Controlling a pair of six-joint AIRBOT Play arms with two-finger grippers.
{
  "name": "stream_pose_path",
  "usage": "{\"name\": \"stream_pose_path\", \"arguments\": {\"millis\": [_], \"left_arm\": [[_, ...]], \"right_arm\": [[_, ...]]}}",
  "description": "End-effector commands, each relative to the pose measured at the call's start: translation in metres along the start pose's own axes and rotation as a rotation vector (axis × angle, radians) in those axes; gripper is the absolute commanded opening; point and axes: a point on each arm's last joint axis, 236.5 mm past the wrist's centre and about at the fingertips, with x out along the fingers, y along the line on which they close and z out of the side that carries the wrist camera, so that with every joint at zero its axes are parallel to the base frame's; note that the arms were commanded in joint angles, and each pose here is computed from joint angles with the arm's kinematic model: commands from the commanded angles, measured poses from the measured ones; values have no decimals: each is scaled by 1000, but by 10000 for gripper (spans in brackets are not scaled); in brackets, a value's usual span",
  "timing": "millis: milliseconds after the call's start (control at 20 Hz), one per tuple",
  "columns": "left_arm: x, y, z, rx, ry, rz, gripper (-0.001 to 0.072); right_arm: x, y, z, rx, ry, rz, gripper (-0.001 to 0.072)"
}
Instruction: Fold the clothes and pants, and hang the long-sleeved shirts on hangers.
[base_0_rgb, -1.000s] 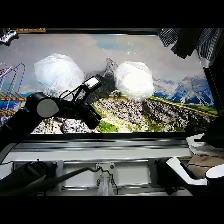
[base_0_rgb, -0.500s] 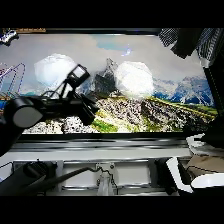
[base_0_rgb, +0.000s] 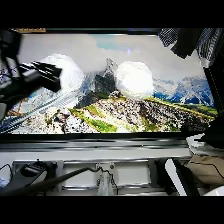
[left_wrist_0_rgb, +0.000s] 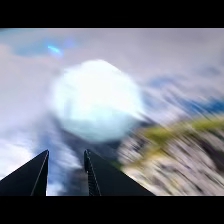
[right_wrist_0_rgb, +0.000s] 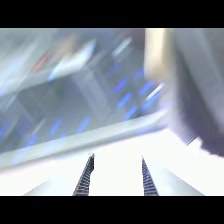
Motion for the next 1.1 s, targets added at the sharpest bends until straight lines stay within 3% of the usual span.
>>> {"name": "stream_pose_path", "arguments": {"millis": [0,50,150,400,1050], "left_arm": [[-16,64,19,-54,-93,170,235],[-19,73,23,-58,-114,194,239],[-21,78,32,-57,-153,212,341],[-21,77,33,-55,-158,209,350],[-21,77,33,-56,-157,209,350]], "right_arm": [[32,55,-121,-99,249,212,362],[37,58,-152,-132,302,218,362],[44,59,-204,-177,386,225,363],[34,68,-284,-201,580,284,364],[32,69,-286,-203,593,291,363]]}}
